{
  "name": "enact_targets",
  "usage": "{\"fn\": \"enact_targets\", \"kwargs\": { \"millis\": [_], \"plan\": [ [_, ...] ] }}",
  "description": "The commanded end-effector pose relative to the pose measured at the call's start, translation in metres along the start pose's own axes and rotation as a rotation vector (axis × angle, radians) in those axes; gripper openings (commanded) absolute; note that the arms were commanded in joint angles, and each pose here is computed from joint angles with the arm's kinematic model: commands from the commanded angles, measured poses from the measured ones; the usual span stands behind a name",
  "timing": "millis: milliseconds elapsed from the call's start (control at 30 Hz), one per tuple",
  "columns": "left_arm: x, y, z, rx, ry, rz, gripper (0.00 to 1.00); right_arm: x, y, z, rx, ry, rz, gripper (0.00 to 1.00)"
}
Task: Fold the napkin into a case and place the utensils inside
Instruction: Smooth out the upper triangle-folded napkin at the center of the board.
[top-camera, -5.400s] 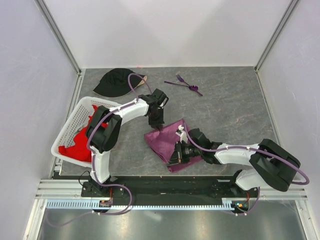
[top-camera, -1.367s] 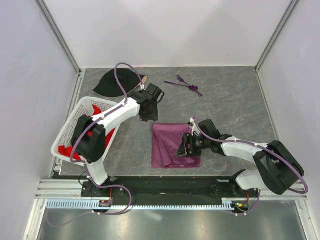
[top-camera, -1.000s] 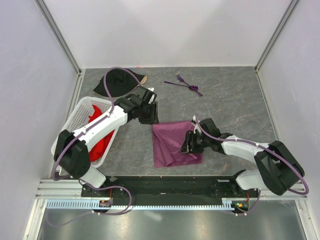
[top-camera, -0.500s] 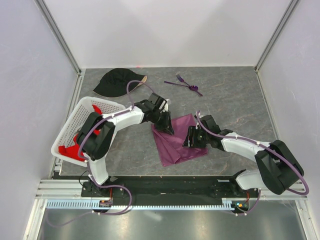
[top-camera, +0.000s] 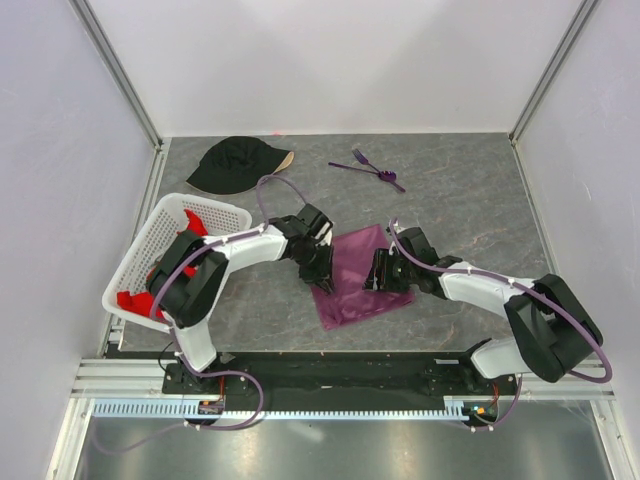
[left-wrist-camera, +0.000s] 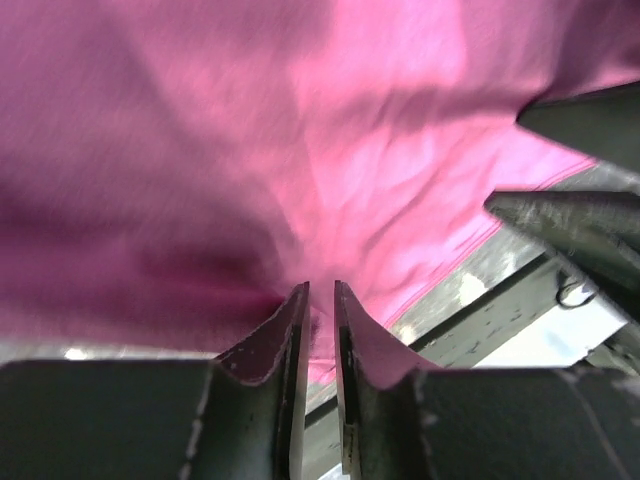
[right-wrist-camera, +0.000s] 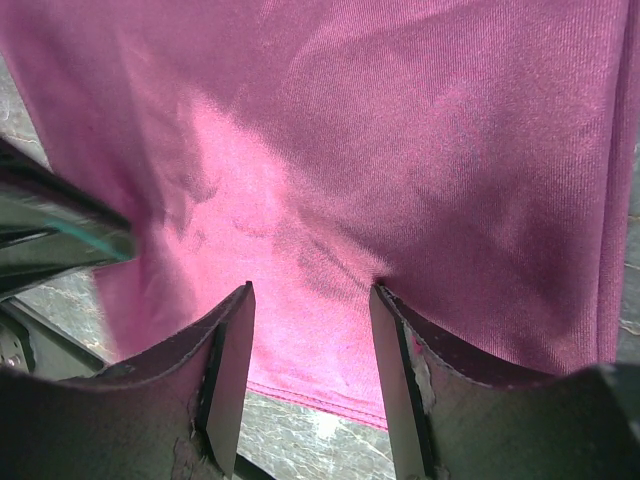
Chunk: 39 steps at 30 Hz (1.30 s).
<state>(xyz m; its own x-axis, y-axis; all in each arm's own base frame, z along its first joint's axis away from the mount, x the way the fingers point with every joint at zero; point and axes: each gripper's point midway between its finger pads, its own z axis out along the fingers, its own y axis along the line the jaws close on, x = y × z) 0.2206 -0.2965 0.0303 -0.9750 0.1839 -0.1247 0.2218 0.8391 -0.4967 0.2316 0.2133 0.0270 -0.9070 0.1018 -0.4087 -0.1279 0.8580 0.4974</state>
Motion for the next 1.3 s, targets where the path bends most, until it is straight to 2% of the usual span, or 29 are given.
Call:
{"fn": "enact_targets", "kwargs": {
  "millis": [0,100,200,267,400,433,600,700,833,1167,1267],
  "plan": [
    [0.005,0.009,-0.052,-0.071,-0.121,0.069,0.22,0.018,-0.028,0.003,0.099,0.059,-0.022,0.59],
    [0.019,0.036,-0.070,-0.157,-0.152,0.029,0.25,0.017,-0.030,0.002,0.113,0.062,-0.049,0.59],
    [0.024,0.042,-0.091,-0.154,-0.186,0.000,0.28,0.006,-0.031,-0.004,0.152,0.048,-0.090,0.61],
    [0.020,0.038,-0.110,-0.122,-0.254,-0.021,0.30,-0.005,-0.025,-0.013,0.188,0.027,-0.143,0.64],
    [0.001,0.038,-0.149,-0.081,-0.397,-0.113,0.31,-0.030,0.010,-0.033,0.208,-0.034,-0.244,0.72],
    [-0.002,0.038,-0.157,-0.065,-0.423,-0.136,0.31,-0.030,0.019,-0.033,0.201,-0.037,-0.253,0.76],
    [-0.015,0.046,-0.201,-0.029,-0.576,-0.201,0.32,-0.012,0.066,-0.014,0.170,0.004,-0.342,0.81],
    [-0.015,0.048,-0.213,-0.007,-0.607,-0.203,0.34,0.005,0.086,0.002,0.172,0.044,-0.389,0.80],
    [-0.008,0.052,-0.211,0.008,-0.589,-0.206,0.34,0.019,0.094,0.018,0.224,0.077,-0.426,0.68],
    [0.008,0.060,-0.196,0.026,-0.551,-0.230,0.34,0.044,0.095,0.037,0.299,0.126,-0.505,0.67],
    [0.008,0.060,-0.196,0.030,-0.548,-0.227,0.34,0.049,0.096,0.039,0.304,0.130,-0.521,0.58]
  ]
}}
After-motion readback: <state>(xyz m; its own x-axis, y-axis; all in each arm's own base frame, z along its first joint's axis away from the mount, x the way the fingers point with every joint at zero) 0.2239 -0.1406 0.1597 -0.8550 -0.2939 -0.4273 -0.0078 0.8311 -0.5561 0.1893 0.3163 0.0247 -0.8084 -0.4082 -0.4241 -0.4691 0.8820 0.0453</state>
